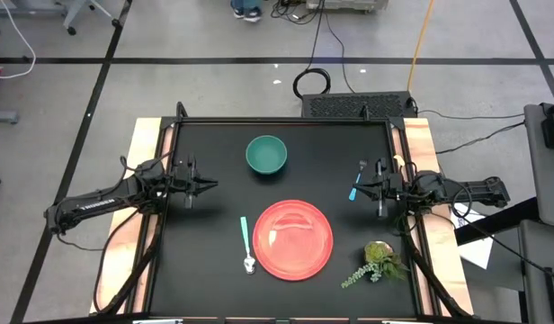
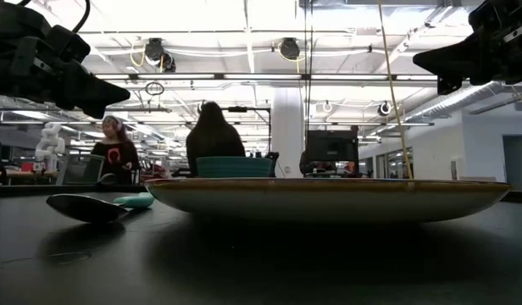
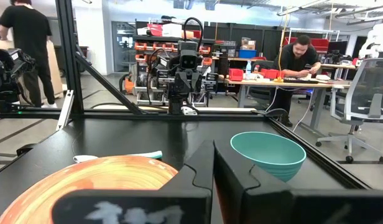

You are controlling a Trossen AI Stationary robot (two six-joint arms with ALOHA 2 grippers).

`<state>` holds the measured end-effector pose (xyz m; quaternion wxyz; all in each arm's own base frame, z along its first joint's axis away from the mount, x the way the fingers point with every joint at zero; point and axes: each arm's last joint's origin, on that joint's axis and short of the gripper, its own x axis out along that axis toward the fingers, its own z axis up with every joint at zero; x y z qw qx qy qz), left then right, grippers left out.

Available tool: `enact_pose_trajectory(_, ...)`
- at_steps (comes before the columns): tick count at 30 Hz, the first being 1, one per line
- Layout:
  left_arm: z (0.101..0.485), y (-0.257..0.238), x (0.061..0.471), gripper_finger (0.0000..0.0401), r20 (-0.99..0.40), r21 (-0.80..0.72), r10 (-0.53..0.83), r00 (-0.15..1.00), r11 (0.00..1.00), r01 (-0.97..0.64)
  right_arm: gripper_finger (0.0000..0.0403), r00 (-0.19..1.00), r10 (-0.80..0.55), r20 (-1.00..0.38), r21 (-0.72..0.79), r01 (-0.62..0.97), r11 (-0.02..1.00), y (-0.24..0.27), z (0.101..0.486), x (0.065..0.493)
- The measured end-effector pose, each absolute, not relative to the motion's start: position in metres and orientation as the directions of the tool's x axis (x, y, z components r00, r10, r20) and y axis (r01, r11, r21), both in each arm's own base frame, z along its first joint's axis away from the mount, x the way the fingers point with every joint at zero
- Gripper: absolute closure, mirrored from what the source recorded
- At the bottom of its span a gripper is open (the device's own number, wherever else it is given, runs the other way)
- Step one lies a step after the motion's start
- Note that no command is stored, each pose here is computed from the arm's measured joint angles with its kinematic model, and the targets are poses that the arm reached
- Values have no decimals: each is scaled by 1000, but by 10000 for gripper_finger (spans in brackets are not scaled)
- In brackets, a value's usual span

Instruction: Set table place

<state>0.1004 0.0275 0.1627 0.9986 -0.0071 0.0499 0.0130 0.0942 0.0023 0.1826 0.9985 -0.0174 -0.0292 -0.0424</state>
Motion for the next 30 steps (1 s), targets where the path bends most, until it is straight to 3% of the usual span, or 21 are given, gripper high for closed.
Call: enact_pose_trajectory(30,168,28,101,366,-51,-22,27,998,999,-28,403,995,-83,60,-30,85,996,2,183,94)
